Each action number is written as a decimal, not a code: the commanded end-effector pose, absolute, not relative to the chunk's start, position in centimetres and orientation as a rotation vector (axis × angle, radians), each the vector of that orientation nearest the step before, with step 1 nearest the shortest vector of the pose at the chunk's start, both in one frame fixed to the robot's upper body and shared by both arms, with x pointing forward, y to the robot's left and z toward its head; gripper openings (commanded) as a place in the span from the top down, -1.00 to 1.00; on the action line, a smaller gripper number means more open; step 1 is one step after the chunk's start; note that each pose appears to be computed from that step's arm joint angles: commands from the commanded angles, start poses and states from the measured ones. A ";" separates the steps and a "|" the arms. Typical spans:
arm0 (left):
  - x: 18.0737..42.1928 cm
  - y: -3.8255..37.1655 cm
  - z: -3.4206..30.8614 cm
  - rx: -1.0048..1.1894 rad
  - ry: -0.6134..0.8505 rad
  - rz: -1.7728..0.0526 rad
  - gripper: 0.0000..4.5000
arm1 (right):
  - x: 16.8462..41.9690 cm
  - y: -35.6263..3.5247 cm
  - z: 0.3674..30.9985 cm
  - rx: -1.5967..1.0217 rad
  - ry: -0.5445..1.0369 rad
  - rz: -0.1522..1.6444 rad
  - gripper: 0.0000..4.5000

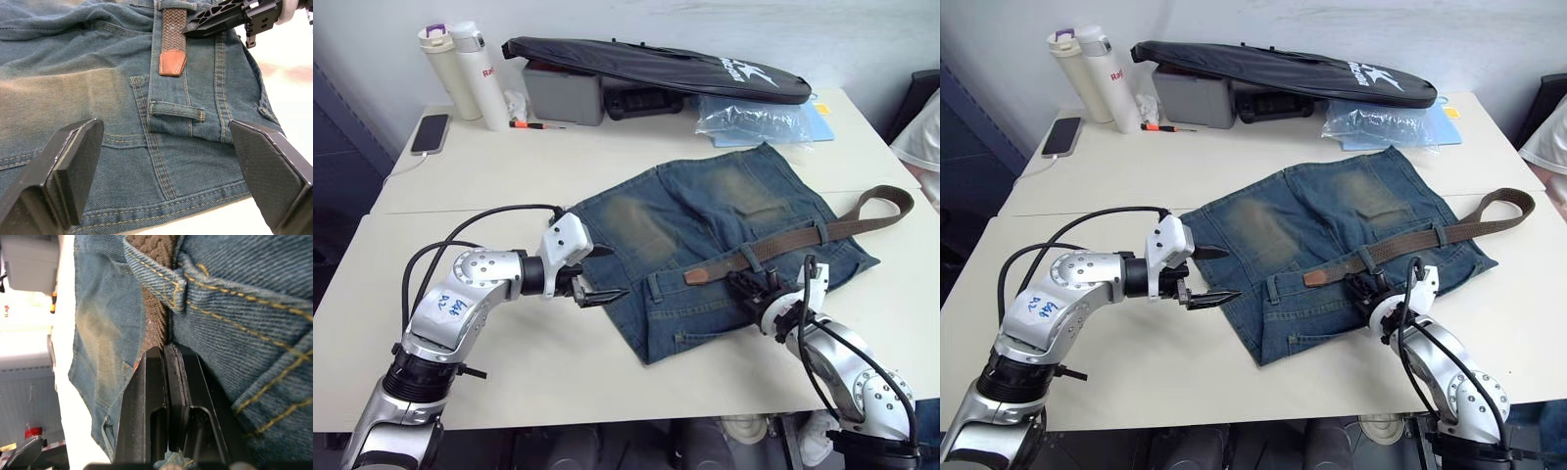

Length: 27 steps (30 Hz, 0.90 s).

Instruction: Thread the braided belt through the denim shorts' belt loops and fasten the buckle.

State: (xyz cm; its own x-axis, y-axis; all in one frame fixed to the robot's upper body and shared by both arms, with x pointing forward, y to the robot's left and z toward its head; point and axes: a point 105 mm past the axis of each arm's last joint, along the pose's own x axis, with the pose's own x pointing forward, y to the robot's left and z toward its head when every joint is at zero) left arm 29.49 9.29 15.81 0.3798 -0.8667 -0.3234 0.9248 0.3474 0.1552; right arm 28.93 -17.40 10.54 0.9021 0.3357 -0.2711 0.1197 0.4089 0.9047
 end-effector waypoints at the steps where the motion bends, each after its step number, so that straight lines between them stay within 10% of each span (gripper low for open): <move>1: 29.5 8.9 16.5 0.362 0.157 -1.189 -1.00 | 28.3 -15.7 11.9 1.153 0.449 0.269 0.99; 27: 29.1 10.1 16.9 0.401 0.198 -1.186 -1.00 | 27.5 -6.9 9.5 0.946 0.610 0.535 0.99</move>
State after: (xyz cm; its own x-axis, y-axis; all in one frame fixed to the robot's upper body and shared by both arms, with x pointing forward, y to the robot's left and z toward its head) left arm 29.34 10.10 15.66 0.3673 -0.8515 -0.3743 0.9300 0.3313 0.1590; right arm 28.21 -8.59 9.98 0.7615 0.6029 -0.2381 -0.1176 0.4897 0.8639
